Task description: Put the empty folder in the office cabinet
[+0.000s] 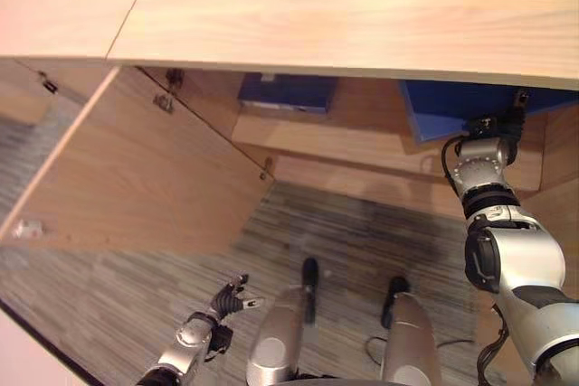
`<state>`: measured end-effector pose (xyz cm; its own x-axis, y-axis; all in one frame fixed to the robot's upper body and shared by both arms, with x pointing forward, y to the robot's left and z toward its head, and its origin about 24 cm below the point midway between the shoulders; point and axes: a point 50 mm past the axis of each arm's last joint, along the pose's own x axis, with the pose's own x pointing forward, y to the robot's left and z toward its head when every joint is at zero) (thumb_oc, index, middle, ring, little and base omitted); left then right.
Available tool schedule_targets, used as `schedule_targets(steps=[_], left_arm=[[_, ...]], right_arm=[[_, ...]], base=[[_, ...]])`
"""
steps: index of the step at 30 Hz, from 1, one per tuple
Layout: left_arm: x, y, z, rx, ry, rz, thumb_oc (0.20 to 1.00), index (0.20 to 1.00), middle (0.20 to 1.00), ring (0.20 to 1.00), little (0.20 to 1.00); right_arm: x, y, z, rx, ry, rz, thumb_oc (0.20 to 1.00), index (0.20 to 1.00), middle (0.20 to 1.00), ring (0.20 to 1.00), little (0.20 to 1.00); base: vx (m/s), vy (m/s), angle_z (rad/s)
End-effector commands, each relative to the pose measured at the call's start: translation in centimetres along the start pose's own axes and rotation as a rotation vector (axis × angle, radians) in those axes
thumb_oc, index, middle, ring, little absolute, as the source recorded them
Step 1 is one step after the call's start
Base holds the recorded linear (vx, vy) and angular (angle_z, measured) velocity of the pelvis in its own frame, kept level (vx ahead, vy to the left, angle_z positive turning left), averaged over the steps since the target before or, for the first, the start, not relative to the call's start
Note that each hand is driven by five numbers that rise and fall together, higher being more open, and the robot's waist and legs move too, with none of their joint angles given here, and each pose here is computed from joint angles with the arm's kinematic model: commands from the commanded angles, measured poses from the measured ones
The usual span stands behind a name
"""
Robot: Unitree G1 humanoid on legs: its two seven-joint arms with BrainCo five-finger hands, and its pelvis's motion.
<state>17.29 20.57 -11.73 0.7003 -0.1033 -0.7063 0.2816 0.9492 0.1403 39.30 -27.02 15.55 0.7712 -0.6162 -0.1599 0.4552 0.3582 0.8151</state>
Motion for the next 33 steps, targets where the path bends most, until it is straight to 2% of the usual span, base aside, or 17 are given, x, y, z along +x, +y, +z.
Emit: schedule_targets(steps=[1, 7, 13, 21, 24, 27, 33], left_arm=[[-0.2, 0.9, -0.2, 0.007, 0.0, 0.052, 1.0, 1.0, 1.0, 1.0, 1.0], [-0.4, 0.5, -1.6, -0.014, 0.051, 0.064, 1.0, 1.0, 1.0, 1.0, 1.0], [-0.9, 0.3, -3.1, -0.03, 0.096, 0.085, 1.0, 1.0, 1.0, 1.0, 1.0], [-0.2, 0.4, -1.5, -0.027, 0.045, 0.087, 1.0, 1.0, 1.0, 1.0, 1.0], [0.0, 1.8, -0.7, -0.011, 0.032, 0.117, 1.0, 1.0, 1.0, 1.0, 1.0], [-0.3, 3.6, -0.3, -0.012, 0.023, 0.176, 1.0, 1.0, 1.0, 1.0, 1.0], [0.0, 4.1, 0.8, 0.001, -0.014, 0.187, 1.0, 1.0, 1.0, 1.0, 1.0]], right_arm=[[0.4, 2.6, 7.0, 0.078, -0.251, 0.127, 0.2, 0.2, 0.2, 0.2, 0.2], [0.3, 1.6, 4.7, 0.054, -0.193, 0.112, 0.2, 0.2, 0.2, 0.2, 0.2], [-0.2, 2.1, 3.0, 0.057, -0.139, 0.141, 0.2, 0.2, 0.2, 0.2, 0.2], [-0.2, 3.9, 4.0, 0.077, -0.152, 0.167, 0.2, 0.2, 0.2, 0.2, 0.2], [-0.1, 3.9, 4.1, 0.094, -0.148, 0.166, 0.2, 0.2, 0.2, 0.2, 0.2], [-0.9, 6.3, 3.2, 0.103, -0.109, 0.224, 0.2, 0.2, 0.2, 0.2, 0.2], [-1.0, 7.4, 2.9, 0.096, -0.076, 0.226, 0.2, 0.2, 0.2, 0.2, 0.2]], base=[[0.29, 0.058, 0.16], [0.23, 0.067, -0.1], [0.17, 0.215, -1.09], [0.14, 0.2, -0.14], [0.07, 0.087, 0.01], [-0.04, 0.146, -0.29], [0.09, -0.031, -0.52]])
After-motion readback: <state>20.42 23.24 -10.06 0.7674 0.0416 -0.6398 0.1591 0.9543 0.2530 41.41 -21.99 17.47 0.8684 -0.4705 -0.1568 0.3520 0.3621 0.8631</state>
